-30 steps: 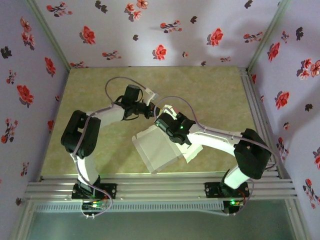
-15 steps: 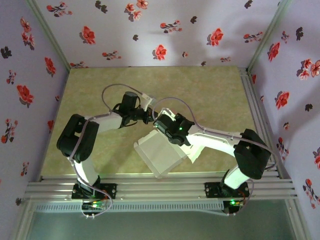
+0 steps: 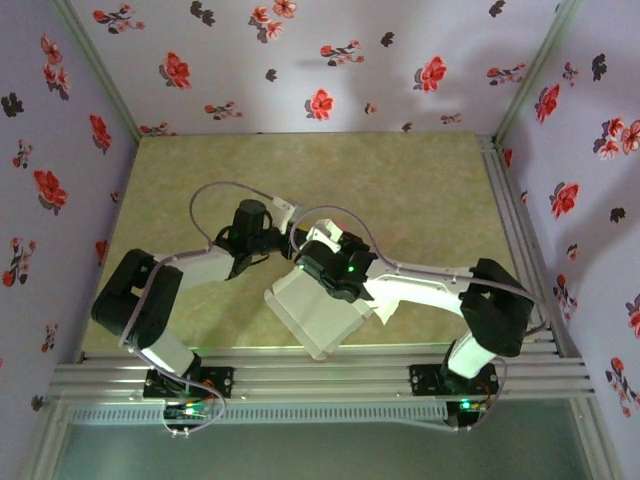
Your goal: Fold the paper box
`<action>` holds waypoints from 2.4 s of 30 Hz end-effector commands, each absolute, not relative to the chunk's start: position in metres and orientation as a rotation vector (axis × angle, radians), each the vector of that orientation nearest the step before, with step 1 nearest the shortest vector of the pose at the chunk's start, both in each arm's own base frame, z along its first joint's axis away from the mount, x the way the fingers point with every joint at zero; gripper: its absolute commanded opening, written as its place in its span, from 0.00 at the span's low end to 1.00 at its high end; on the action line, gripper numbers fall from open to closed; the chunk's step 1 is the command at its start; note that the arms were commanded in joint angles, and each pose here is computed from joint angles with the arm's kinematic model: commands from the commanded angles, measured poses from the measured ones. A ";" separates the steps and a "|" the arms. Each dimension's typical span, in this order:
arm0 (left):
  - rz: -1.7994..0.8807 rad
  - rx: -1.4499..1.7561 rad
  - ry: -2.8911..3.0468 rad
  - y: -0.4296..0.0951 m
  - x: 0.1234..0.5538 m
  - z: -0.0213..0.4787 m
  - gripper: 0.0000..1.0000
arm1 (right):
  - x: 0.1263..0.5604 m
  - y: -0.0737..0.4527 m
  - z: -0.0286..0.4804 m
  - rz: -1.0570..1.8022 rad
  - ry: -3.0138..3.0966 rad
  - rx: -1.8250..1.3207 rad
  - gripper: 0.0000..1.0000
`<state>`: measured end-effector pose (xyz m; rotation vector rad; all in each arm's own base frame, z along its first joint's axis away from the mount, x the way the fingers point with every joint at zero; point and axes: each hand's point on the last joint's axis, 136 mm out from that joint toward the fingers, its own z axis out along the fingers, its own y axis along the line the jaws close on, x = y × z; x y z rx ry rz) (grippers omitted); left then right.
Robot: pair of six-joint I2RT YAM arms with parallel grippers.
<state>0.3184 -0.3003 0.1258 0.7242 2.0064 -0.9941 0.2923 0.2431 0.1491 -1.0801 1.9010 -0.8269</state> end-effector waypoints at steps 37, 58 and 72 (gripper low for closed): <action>-0.867 0.563 1.924 -0.290 0.302 0.113 0.00 | 0.292 0.241 0.161 -0.923 1.759 -0.982 0.00; -0.918 0.491 1.785 -0.295 0.380 0.138 0.04 | 0.334 0.238 0.163 -1.057 1.677 -0.947 0.00; -0.964 0.394 1.752 -0.272 0.384 0.122 0.05 | 0.353 0.254 0.152 -1.213 1.613 -1.001 0.00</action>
